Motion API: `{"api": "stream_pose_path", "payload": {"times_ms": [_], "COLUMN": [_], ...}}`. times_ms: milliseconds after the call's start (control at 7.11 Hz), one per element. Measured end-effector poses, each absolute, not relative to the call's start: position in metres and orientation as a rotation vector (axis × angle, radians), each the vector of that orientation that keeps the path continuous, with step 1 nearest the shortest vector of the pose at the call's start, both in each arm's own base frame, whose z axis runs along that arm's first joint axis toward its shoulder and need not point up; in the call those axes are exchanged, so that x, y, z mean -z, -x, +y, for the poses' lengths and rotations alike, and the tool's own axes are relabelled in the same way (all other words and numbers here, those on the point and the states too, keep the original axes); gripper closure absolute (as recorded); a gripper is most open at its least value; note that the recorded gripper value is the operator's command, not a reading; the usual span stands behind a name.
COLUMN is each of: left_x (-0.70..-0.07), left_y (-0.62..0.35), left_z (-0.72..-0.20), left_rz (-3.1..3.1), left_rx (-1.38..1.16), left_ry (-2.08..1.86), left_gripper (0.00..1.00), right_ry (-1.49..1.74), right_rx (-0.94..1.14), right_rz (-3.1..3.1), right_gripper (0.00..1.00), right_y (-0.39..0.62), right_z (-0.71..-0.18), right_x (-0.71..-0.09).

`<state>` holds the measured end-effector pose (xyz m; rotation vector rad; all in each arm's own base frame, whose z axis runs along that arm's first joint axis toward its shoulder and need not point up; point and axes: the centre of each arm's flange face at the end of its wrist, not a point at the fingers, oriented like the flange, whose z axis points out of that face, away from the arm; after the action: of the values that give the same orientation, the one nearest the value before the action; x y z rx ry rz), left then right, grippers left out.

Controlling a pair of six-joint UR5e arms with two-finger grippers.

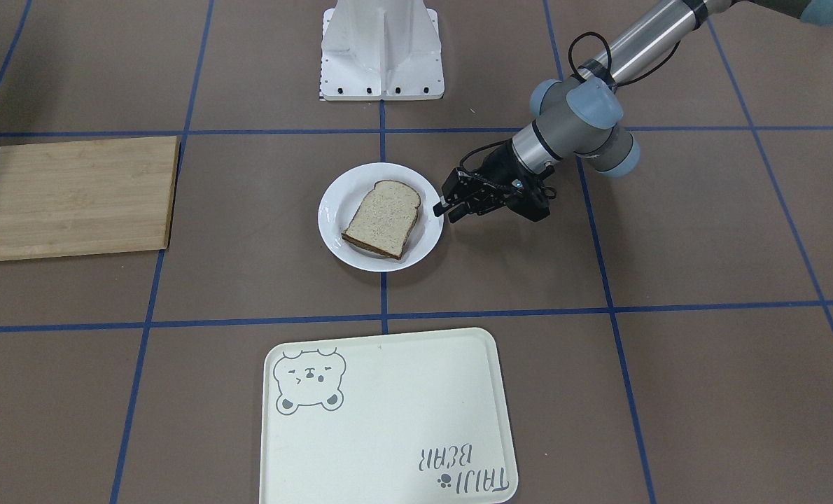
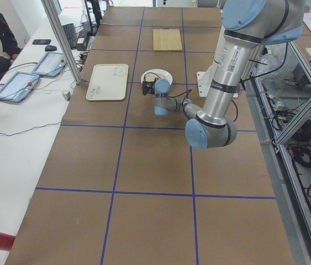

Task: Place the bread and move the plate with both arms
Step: 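Reach the left gripper to the plate rim nearest it and grip it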

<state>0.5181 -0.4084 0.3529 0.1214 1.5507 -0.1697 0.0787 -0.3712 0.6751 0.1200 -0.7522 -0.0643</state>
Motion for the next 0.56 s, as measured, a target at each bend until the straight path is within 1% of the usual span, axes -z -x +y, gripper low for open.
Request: {"api": "stream_pose_path", "payload": {"times_ms": [281,422,563], "left_x": [-0.351,-0.35,-0.349], "left_y": [-0.527,-0.534,-0.539], "left_z": [-0.4,-0.393,-0.387], "left_rz": [1.552,1.553,1.556], "left_rx": [0.167,0.169,0.169], "left_ry": [-0.119,-0.121,-0.123], "left_gripper": [0.55,0.59,0.66], "right_ry": [-0.119,-0.119,-0.117], "right_rx": [0.064,0.064,0.063], "right_rz": [-0.752,-0.752,-0.752], "right_gripper": [0.0,0.0,0.0], "right_y": [-0.079,-0.079,-0.079], "right_z": [-0.371,-0.371,-0.371], "right_x": [-0.675,-0.676,-0.676]}}
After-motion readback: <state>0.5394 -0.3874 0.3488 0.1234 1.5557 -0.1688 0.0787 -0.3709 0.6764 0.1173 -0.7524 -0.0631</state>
